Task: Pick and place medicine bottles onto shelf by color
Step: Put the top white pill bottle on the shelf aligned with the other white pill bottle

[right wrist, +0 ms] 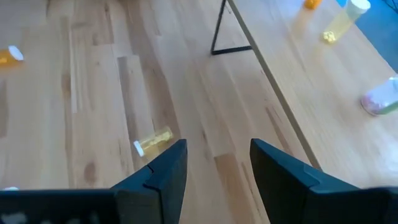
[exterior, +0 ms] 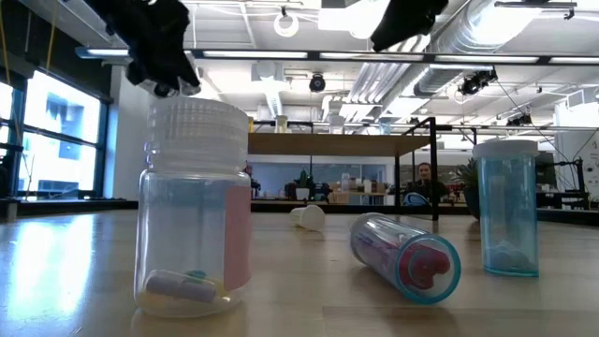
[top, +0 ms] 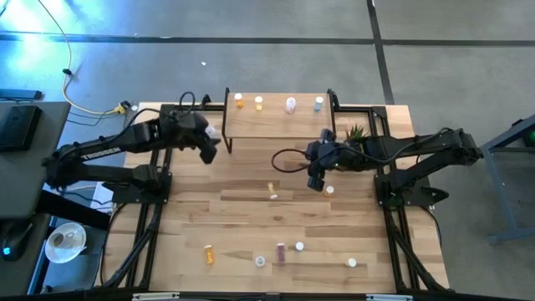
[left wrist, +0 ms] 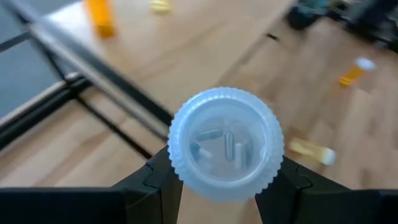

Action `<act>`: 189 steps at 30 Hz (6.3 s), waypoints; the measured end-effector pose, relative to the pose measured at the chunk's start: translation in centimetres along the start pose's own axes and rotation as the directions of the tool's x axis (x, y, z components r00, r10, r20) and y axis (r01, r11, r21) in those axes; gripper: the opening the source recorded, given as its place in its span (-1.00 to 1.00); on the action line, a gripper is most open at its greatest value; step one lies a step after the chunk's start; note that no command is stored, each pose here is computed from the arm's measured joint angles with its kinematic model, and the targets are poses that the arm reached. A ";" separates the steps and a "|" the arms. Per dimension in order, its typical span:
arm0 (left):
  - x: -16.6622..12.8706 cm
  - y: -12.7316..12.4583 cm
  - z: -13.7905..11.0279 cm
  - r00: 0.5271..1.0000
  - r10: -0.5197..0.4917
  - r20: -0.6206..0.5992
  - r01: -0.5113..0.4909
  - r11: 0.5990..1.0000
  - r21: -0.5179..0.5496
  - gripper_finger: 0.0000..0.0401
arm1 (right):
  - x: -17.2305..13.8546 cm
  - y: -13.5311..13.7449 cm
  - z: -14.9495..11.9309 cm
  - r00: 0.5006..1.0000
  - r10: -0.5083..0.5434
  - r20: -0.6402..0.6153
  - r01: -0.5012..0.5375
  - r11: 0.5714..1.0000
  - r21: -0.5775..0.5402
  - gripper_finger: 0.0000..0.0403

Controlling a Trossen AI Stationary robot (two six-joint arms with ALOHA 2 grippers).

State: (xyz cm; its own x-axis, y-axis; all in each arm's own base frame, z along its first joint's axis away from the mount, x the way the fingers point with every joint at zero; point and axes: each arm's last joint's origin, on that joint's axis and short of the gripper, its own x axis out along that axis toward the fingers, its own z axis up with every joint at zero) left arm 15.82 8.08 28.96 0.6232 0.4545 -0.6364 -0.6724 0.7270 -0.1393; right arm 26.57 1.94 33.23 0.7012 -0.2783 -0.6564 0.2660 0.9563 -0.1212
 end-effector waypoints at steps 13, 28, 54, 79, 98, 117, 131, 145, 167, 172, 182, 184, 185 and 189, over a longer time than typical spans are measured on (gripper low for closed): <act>0.0 -6.1 -1.3 0.978 -0.209 0.009 0.206 0.967 0.150 -0.28 | 0.6 0.3 0.4 1.000 0.012 0.028 -0.012 1.000 -0.002 -0.17; 4.7 -11.7 -3.1 0.957 -0.286 -0.047 0.286 0.911 0.298 -0.28 | 3.7 1.9 1.4 0.993 0.090 0.083 -0.078 0.987 -0.137 0.00; 7.5 -14.8 -4.8 0.950 -0.312 -0.035 0.300 0.868 0.397 -0.28 | 9.1 4.9 3.5 0.879 0.372 0.298 -0.281 0.910 -0.307 0.06; 7.5 -14.8 -4.4 0.961 -0.276 0.030 0.228 0.848 0.479 -0.28 | 12.9 5.4 3.0 0.875 0.373 0.308 -0.315 0.923 -0.220 0.01; 7.4 -14.9 -4.2 0.956 -0.287 0.056 0.224 0.844 0.487 -0.25 | 13.1 5.0 2.9 0.885 0.365 0.290 -0.318 0.927 -0.197 -0.41; 7.2 -14.8 -4.0 0.957 -0.283 0.069 0.210 0.834 0.510 0.06 | 10.2 3.7 3.3 0.928 0.245 0.281 -0.191 0.960 -0.205 -0.34; 7.0 -14.6 -4.1 0.960 -0.276 0.052 0.210 0.828 0.520 0.06 | 1.3 -0.4 4.0 0.935 0.037 0.353 0.040 0.978 -0.206 -0.34; 7.0 -14.6 -4.1 0.962 -0.270 0.051 0.205 0.828 0.521 0.06 | 5.5 -4.8 -3.9 0.845 -0.181 0.503 0.175 0.983 0.060 -0.34; 7.0 -14.6 -4.0 0.960 -0.272 0.066 0.200 0.832 0.517 0.06 | 11.2 -8.2 -6.7 0.749 -0.300 0.590 0.259 0.953 0.155 -0.34; 7.0 -14.6 -4.0 0.960 -0.272 0.066 0.200 0.832 0.517 0.06 | 12.3 -9.0 -6.4 0.753 -0.330 0.569 0.285 0.943 0.169 -0.34; 7.0 -14.6 -4.0 0.961 -0.269 0.062 0.199 0.831 0.519 0.06 | 13.7 -10.3 -6.5 0.769 -0.367 0.523 0.315 0.930 0.190 -0.34; 7.0 -14.6 -4.0 0.961 -0.269 0.062 0.199 0.831 0.519 0.06 | 13.7 -10.4 -6.6 0.770 -0.370 0.520 0.314 0.929 0.196 -0.34; 7.0 -14.6 -4.0 0.961 -0.269 0.062 0.199 0.831 0.519 0.06 | 13.7 -10.5 -6.6 0.769 -0.372 0.519 0.311 0.928 0.205 -0.34; 7.0 -14.6 -4.1 0.961 -0.268 0.060 0.199 0.831 0.520 0.06 | 13.8 -10.9 -6.7 0.770 -0.385 0.509 0.316 0.923 0.219 -0.34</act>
State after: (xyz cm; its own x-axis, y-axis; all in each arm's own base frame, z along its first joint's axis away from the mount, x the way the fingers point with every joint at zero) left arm 28.38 -1.45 23.47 0.8035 0.2730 -0.5290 -0.2271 0.9620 0.1516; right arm 28.89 -11.69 20.53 0.7743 -0.6279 -0.0792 0.6125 0.7749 -0.1560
